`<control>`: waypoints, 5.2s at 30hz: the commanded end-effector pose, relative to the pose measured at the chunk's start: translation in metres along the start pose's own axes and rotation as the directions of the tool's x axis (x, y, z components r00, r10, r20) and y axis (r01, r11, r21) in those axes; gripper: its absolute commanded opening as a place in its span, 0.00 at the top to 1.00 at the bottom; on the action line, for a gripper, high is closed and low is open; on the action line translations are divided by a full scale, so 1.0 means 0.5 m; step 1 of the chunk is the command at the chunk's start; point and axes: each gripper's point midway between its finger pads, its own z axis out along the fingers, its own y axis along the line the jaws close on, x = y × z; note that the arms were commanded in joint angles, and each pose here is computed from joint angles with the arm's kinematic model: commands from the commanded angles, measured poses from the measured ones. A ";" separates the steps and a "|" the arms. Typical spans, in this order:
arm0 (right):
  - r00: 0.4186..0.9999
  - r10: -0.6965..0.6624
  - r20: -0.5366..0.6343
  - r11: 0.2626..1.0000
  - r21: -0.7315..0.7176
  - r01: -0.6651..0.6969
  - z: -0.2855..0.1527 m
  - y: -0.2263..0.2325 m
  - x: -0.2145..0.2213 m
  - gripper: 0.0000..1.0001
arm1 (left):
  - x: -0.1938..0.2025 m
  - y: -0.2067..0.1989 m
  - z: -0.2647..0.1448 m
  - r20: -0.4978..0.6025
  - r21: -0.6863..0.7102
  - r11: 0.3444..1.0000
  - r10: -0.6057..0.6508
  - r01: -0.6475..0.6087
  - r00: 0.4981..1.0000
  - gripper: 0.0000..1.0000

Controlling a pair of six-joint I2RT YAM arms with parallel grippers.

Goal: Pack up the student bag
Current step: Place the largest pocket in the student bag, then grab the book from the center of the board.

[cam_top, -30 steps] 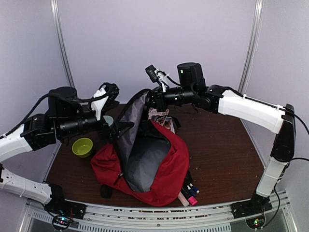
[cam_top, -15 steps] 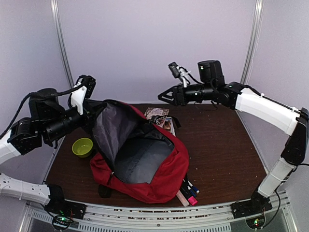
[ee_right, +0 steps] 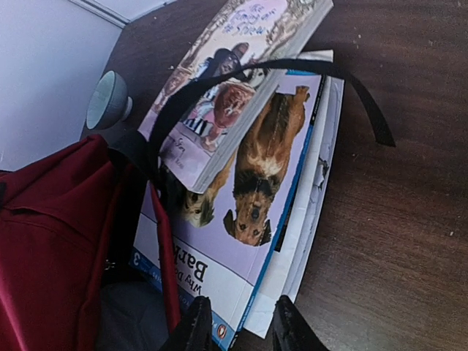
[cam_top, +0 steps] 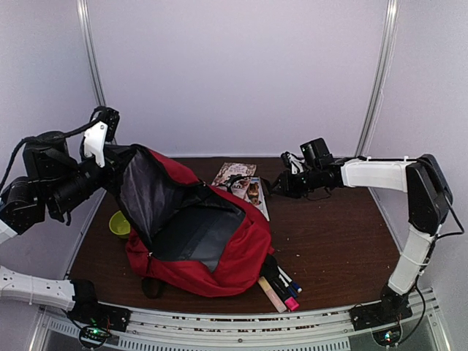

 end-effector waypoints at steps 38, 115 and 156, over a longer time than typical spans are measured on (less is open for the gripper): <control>0.974 0.180 -0.136 0.972 -0.129 -0.197 0.145 0.015 0.069 0.68 | -0.039 0.078 -0.051 0.073 -0.125 0.991 -0.036 0.045 0.997 1.00; 0.946 0.307 0.102 0.951 -0.007 -0.308 0.209 0.038 -0.072 0.62 | 0.034 -0.021 0.375 -0.308 0.459 0.877 0.007 0.142 0.951 0.41; 0.883 0.462 0.079 0.879 -0.177 -0.443 0.219 0.016 -0.134 0.61 | 0.474 -0.216 0.729 -0.376 0.651 0.716 0.591 -0.251 0.714 0.50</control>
